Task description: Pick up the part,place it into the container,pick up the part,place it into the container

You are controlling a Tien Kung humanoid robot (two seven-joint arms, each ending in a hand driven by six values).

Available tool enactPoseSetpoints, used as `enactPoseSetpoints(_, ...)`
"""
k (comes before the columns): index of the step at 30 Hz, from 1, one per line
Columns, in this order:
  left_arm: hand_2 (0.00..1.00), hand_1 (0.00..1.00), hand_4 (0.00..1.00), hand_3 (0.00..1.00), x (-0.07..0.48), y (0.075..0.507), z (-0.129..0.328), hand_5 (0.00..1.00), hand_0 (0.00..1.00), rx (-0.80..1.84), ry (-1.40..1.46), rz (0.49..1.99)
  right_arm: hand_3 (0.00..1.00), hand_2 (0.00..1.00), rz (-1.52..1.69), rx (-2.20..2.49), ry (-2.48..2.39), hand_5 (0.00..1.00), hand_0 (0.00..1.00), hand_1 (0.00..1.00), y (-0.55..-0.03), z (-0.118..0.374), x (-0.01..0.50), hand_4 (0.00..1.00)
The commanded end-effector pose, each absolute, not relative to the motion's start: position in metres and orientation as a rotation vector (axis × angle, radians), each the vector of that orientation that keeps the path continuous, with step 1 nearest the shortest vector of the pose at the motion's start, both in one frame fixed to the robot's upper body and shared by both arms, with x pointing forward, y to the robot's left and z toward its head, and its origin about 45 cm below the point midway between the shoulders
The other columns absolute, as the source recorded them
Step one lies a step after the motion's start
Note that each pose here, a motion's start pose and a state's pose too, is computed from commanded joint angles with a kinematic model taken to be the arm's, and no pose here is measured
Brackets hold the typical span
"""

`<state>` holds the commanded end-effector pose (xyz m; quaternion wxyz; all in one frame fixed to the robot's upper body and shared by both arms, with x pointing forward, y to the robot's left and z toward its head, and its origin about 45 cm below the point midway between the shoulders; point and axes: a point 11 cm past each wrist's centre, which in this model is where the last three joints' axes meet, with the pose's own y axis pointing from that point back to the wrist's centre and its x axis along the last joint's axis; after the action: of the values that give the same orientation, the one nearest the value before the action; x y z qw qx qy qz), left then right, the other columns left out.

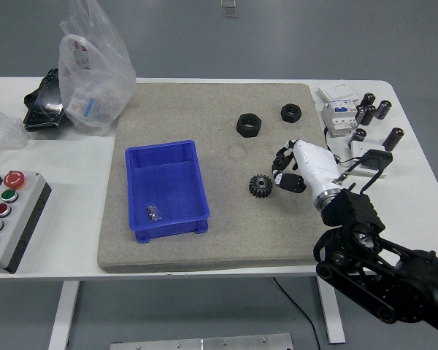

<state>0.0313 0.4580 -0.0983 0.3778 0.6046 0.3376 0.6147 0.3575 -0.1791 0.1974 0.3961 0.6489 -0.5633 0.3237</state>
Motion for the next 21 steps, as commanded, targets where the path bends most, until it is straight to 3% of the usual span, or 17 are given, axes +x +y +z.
enactPoseSetpoints(1,0.537,0.534,0.718,0.623,0.031,0.458,-0.098,0.379,0.627,1.545,0.863,1.571,0.597,0.374,0.819,1.653,-1.436,0.002,0.289,0.513,-0.177,0.199,0.358,0.471)
enactPoseSetpoints(6,0.537,0.534,0.718,0.623,0.030,0.456,-0.099,0.379,0.627,1.550,0.870,1.563,0.597,0.374,0.826,1.821,-1.518,0.002,0.289,0.513,-0.142,0.217,0.360,0.471)
enactPoseSetpoints(7,0.537,0.535,0.721,0.624,0.030,0.456,-0.099,0.385,0.627,1.553,0.871,1.563,0.640,0.569,0.826,1.862,-1.516,0.002,0.447,0.627,-0.136,0.219,0.361,0.471)
enactPoseSetpoints(12,0.537,0.535,0.721,0.624,0.031,0.458,-0.098,0.385,0.627,1.562,0.869,1.565,0.640,0.569,0.811,2.046,-1.382,0.002,0.447,0.627,-0.104,0.219,0.359,0.471)
enactPoseSetpoints(13,0.537,0.534,0.724,0.624,0.032,0.459,-0.098,0.393,0.626,1.562,0.868,1.566,0.662,0.646,0.806,2.077,-1.356,0.002,0.558,0.667,-0.099,0.219,0.359,0.443)
enactPoseSetpoints(18,0.537,0.534,0.724,0.624,0.034,0.460,-0.097,0.393,0.626,1.563,0.865,1.565,0.662,0.646,0.775,2.163,-1.250,0.002,0.558,0.667,-0.080,0.220,0.358,0.443)
enactPoseSetpoints(19,0.537,0.535,0.724,0.623,0.034,0.460,-0.097,0.397,0.626,1.563,0.865,1.565,0.705,0.712,0.777,2.169,-1.232,0.063,0.667,0.717,-0.078,0.221,0.357,0.466)
enactPoseSetpoints(21,0.537,0.535,0.724,0.623,0.035,0.460,-0.097,0.397,0.626,1.564,0.864,1.564,0.705,0.712,0.778,2.177,-1.194,0.063,0.667,0.717,-0.074,0.221,0.357,0.466)
